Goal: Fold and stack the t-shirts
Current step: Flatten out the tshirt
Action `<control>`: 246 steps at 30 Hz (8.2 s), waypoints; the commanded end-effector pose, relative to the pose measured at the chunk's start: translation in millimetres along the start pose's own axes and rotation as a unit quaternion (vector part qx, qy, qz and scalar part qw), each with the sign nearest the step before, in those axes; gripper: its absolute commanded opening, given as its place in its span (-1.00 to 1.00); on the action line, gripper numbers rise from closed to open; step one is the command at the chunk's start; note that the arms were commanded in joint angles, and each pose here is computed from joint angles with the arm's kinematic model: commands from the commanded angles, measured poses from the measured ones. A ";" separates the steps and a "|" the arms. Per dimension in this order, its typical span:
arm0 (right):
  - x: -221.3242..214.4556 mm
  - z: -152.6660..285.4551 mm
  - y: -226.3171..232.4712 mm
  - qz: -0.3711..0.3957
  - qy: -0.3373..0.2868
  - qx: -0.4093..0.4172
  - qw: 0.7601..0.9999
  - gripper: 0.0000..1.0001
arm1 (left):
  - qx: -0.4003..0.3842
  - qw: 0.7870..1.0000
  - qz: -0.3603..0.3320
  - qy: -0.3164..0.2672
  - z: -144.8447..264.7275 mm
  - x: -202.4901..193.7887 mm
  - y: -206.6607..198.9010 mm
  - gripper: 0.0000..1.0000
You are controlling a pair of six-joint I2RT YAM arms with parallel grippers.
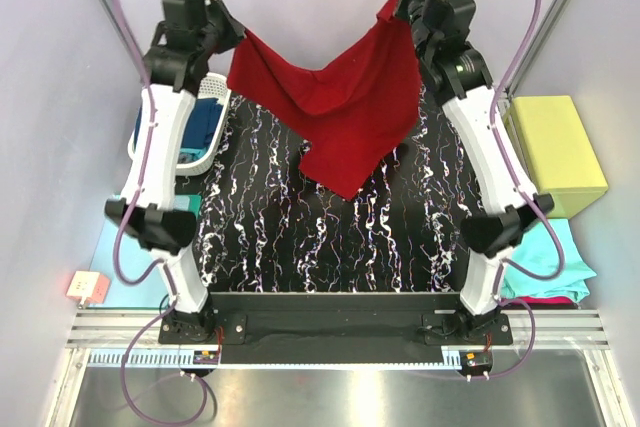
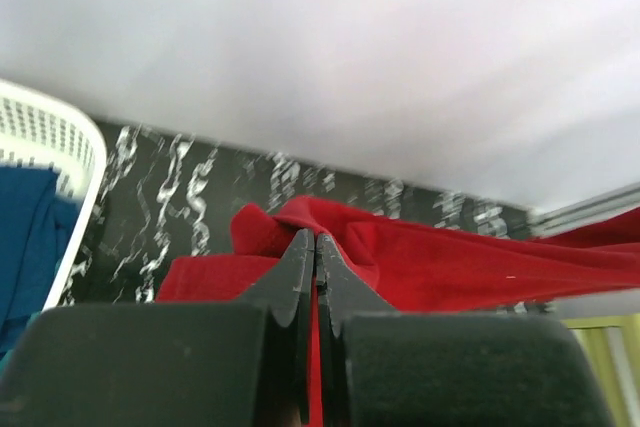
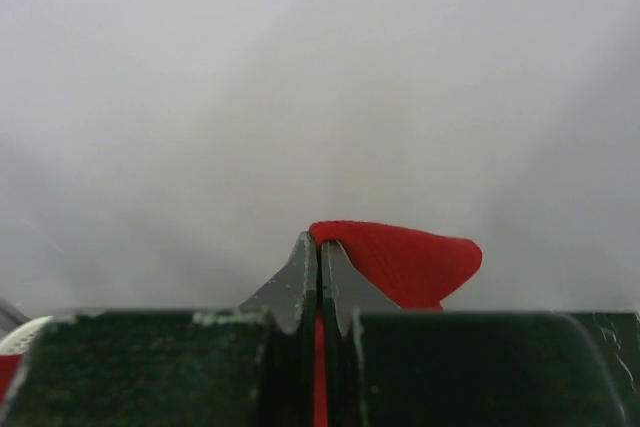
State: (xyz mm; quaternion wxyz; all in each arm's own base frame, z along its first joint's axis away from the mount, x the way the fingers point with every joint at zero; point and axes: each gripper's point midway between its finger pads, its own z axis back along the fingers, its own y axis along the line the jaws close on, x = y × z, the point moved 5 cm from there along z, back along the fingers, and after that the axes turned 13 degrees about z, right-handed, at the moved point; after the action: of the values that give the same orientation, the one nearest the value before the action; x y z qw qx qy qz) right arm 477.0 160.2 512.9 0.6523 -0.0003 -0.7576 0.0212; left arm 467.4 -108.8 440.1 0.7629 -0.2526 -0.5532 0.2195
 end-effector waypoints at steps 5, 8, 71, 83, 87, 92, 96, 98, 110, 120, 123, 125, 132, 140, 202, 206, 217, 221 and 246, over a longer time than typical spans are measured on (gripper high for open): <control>142.2 123.7 -0.4 0.023 -0.148 -0.019 0.989 -1.00 | -0.141 0.980 -0.025 -0.134 157.4 61.9 -88.9 -1.00; 142.0 136.2 -3.5 0.026 -0.135 -0.030 0.990 -1.00 | -0.138 0.981 -0.038 -0.133 172.4 55.4 -90.7 -1.00; 69.5 241.8 42.2 0.057 -0.027 -0.016 0.998 -1.00 | -0.105 0.987 -0.103 -0.060 284.6 -50.0 -58.4 -1.00; 85.4 308.4 79.0 0.098 -0.034 -0.009 0.995 -1.00 | -0.124 0.976 -0.172 -0.055 352.4 -82.6 -95.7 -1.00; 87.8 305.8 74.0 0.090 -0.047 -0.008 0.995 -1.00 | -0.105 0.974 -0.184 -0.084 346.7 -74.8 -98.6 -1.00; 73.1 275.5 60.7 0.068 -0.029 -0.034 0.997 -1.00 | -0.118 0.980 -0.154 -0.051 307.6 -70.0 -84.1 -1.00; 55.1 234.4 27.7 0.061 -0.005 -0.060 0.996 -1.00 | -0.055 0.984 -0.165 -0.049 260.2 -63.3 -66.9 -1.00; 44.7 216.2 24.4 0.061 0.003 -0.059 0.996 -1.00 | -0.059 0.983 -0.169 -0.028 241.6 -68.8 -66.8 -1.00; 69.9 45.6 -9.7 0.025 -0.058 -0.074 0.995 -1.00 | -0.065 0.987 -0.121 -0.088 85.4 5.1 -93.0 -0.98; 102.6 64.8 22.9 0.026 -0.107 -0.023 0.994 -1.00 | -0.114 0.979 -0.103 -0.136 117.4 48.1 -102.0 -0.98; 113.7 80.5 37.9 0.043 -0.121 -0.019 0.992 -1.00 | -0.128 0.976 -0.102 -0.143 131.4 54.2 -105.4 -0.98; 108.6 80.5 38.9 0.056 -0.114 -0.024 0.992 -1.00 | -0.128 0.977 -0.104 -0.135 129.4 50.3 -104.2 -0.97; 33.5 55.6 35.3 0.093 -0.029 -0.072 0.993 -1.00 | -0.045 0.990 -0.131 -0.035 65.9 -13.0 -61.1 -1.00; -70.2 66.4 26.2 0.069 0.072 -0.064 0.993 -1.00 | -0.010 0.993 -0.104 0.051 49.7 -87.5 -10.6 -1.00; -251.5 268.1 70.8 0.055 0.489 0.045 0.870 0.80 | 0.062 0.922 -0.224 0.309 218.6 -279.0 85.1 0.51; -279.4 212.0 89.8 0.035 0.486 0.090 0.869 0.75 | 0.065 0.951 -0.157 0.257 171.5 -264.5 82.1 0.48; -336.3 120.3 127.4 0.097 0.471 0.122 0.868 0.66 | 0.143 0.958 -0.127 0.215 108.9 -267.1 118.6 0.42; -342.4 97.9 150.1 0.085 0.458 0.148 0.872 0.64 | 0.163 0.960 -0.106 0.201 102.9 -264.9 134.0 0.38; -422.9 80.7 224.3 0.038 0.503 0.246 0.828 0.43 | 0.230 0.941 -0.071 0.238 81.9 -270.4 169.1 0.20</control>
State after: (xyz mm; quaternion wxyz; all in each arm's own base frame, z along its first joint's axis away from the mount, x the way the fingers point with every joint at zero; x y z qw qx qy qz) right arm 457.3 357.1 71.3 0.9253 0.1010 -0.2929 0.2186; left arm 302.8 -130.3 140.5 0.9323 -0.0492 -0.2881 0.2131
